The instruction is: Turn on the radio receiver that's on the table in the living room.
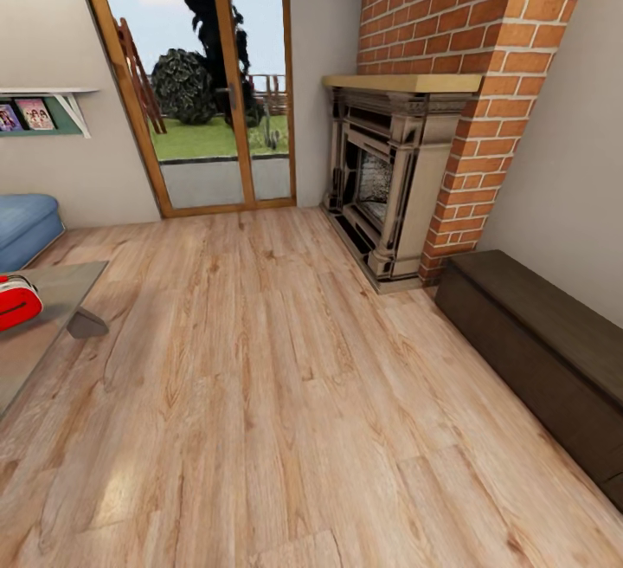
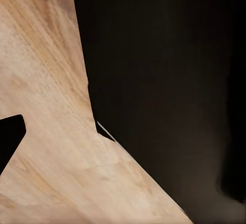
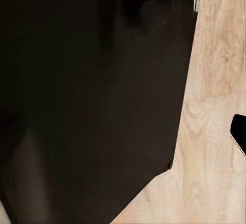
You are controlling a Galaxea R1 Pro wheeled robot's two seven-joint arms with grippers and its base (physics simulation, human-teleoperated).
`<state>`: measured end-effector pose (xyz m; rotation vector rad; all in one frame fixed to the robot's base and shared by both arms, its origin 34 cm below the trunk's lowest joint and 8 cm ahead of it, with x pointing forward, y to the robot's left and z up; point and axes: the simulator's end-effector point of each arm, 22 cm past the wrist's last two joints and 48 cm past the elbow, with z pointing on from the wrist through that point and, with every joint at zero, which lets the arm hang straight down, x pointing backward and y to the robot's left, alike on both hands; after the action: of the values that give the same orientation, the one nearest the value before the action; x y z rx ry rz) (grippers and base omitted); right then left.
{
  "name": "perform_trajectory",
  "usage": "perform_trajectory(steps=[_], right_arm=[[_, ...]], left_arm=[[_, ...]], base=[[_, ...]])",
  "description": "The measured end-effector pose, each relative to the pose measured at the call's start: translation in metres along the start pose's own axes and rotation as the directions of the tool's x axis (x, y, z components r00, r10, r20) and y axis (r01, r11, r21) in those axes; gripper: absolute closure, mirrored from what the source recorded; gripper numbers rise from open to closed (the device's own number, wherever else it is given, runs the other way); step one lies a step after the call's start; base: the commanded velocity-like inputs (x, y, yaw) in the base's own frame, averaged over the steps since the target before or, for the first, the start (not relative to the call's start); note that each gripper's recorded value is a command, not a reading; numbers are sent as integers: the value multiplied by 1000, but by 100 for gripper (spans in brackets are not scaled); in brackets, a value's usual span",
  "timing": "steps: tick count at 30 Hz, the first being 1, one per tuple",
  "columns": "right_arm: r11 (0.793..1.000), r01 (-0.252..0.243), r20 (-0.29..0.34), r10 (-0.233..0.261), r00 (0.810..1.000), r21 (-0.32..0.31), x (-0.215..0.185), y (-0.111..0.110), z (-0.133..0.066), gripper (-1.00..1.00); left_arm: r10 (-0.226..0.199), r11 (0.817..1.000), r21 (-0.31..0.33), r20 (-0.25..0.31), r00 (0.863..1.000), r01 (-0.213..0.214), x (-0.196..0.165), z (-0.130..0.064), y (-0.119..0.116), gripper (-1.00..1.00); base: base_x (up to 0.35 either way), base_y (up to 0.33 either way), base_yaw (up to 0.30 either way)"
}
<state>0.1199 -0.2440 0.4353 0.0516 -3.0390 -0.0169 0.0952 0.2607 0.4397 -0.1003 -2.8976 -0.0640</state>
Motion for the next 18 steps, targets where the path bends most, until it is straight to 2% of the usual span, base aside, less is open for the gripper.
perform_trajectory(steps=[5, 6, 10, 18], right_arm=[[1000, 1, 58, -1, 998, 2, -12, -2, 0, -100], [1000, 3, 104, -3, 995, 3, -21, -3, -1, -100], [1000, 1, 125, -1, 992, 2, -26, -2, -2, -100], [1000, 1, 129, -1, 992, 3, -27, -2, -2, -100]], left_arm=[[-1, 1000, -2, 11, 1000, 1, -4, 0, 1, -100], [-1, 1000, -2, 7, 1000, 1, -2, 0, 2, -100], [0, 1000, -2, 4, 1000, 0, 0, 0, 2, -100], [0, 1000, -2, 2, 1000, 0, 1, 0, 2, -100]], base=[[0, 0, 0], [0, 0, 0], [0, 0, 0], [0, 0, 0]])
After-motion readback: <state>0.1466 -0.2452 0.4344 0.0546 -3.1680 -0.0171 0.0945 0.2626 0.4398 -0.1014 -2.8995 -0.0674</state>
